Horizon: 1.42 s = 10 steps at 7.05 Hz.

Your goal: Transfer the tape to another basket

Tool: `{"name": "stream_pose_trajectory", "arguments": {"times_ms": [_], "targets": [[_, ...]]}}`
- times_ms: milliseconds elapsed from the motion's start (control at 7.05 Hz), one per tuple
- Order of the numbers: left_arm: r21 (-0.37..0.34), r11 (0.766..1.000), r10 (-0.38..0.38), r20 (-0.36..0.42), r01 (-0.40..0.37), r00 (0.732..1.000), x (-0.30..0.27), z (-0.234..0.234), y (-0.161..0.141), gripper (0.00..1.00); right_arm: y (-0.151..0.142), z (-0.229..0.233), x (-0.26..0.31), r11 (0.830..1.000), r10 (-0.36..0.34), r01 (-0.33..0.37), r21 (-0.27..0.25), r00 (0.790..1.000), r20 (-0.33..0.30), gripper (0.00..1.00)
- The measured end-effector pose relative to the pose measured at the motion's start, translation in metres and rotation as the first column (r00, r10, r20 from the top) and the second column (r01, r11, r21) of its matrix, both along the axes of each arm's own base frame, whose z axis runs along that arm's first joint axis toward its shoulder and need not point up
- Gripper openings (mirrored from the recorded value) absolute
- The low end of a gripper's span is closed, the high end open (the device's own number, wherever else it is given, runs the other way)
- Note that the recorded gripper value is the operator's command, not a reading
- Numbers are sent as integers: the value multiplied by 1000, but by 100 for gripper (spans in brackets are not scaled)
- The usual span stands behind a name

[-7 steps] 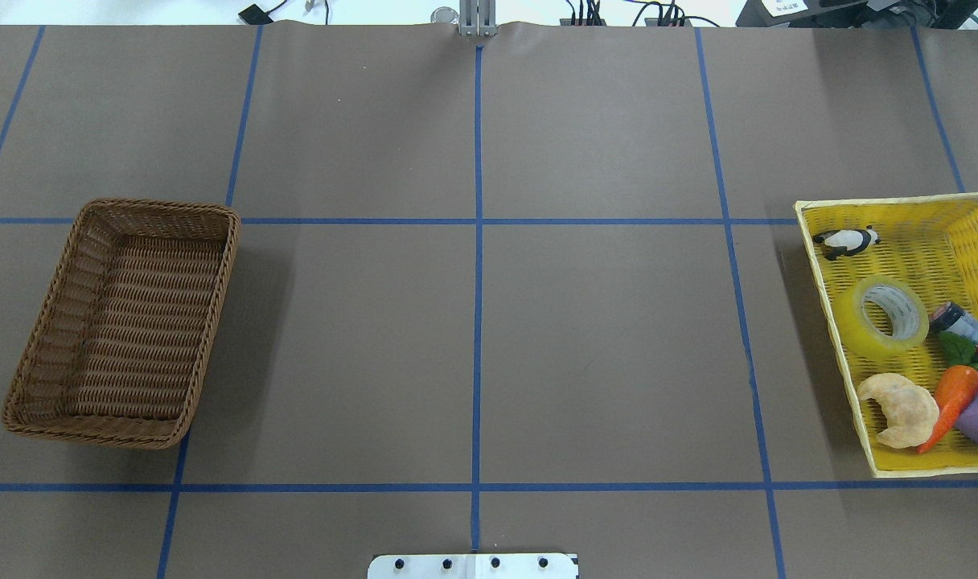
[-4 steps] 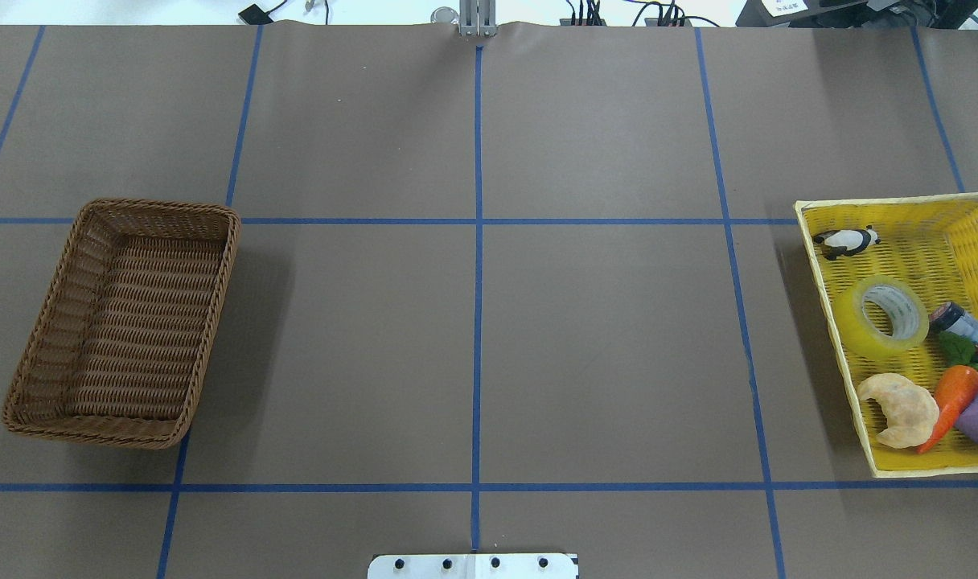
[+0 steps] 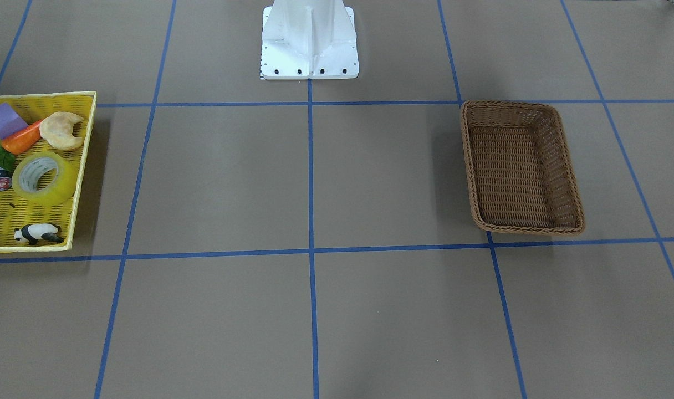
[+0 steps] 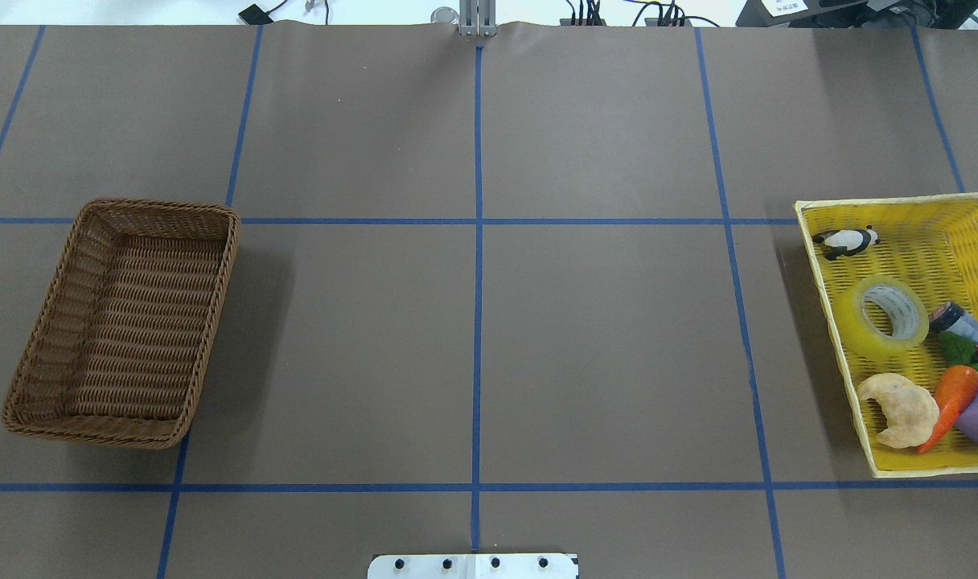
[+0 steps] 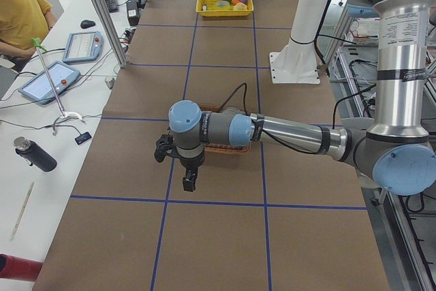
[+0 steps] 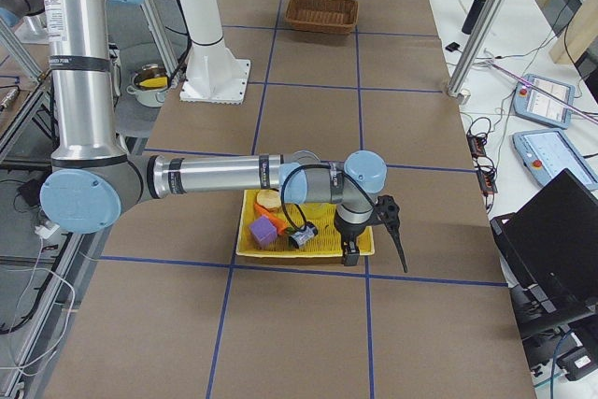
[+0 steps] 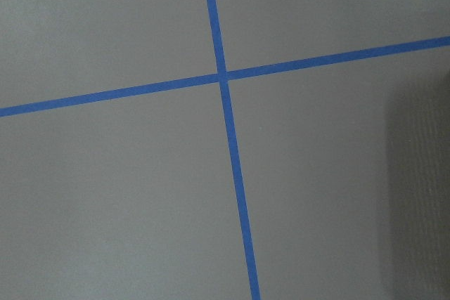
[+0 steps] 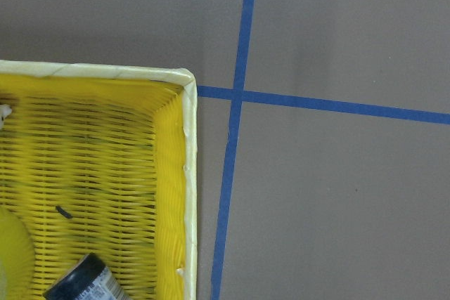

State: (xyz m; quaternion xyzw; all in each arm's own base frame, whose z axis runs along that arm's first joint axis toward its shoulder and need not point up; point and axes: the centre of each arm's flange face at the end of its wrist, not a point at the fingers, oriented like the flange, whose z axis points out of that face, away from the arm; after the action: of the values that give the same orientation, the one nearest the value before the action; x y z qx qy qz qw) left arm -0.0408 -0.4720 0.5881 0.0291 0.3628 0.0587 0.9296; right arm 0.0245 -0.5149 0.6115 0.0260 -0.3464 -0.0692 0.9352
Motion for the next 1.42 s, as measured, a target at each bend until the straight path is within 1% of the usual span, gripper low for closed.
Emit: {"name": "stream_pose_trajectory", "arguments": {"times_ms": [142, 284, 426, 709, 851, 1135, 1419], "targets": [[-5, 1000, -10, -2, 10, 1000, 0, -2, -1, 98, -9, -23, -3, 999, -4, 4, 44, 1000, 11, 100], [-5, 1000, -14, -3, 14, 1000, 0, -4, -1, 98, -17, -44, -15, 996, -25, 23, 83, 999, 23, 100], [-5, 1000, -15, -4, 15, 1000, 0, -5, -1, 98, -20, -61, -35, 991, -63, 59, 117, 998, 31, 100], [0, 1000, -15, -6, 15, 1000, 0, -7, -1, 98, -16, -80, -87, 976, -162, 154, 157, 986, 38, 100], [3, 1000, -15, -7, 16, 1000, 0, -8, -1, 98, -11, -81, -108, 964, -203, 194, 180, 979, 36, 100], [11, 1000, -16, -8, 16, 1000, 0, -12, -1, 98, 7, -61, -137, 939, -260, 247, 238, 965, 25, 100], [19, 1000, -16, -9, 16, 1000, 0, -16, -1, 98, 21, -46, -163, 923, -309, 294, 247, 951, 22, 99]]}}
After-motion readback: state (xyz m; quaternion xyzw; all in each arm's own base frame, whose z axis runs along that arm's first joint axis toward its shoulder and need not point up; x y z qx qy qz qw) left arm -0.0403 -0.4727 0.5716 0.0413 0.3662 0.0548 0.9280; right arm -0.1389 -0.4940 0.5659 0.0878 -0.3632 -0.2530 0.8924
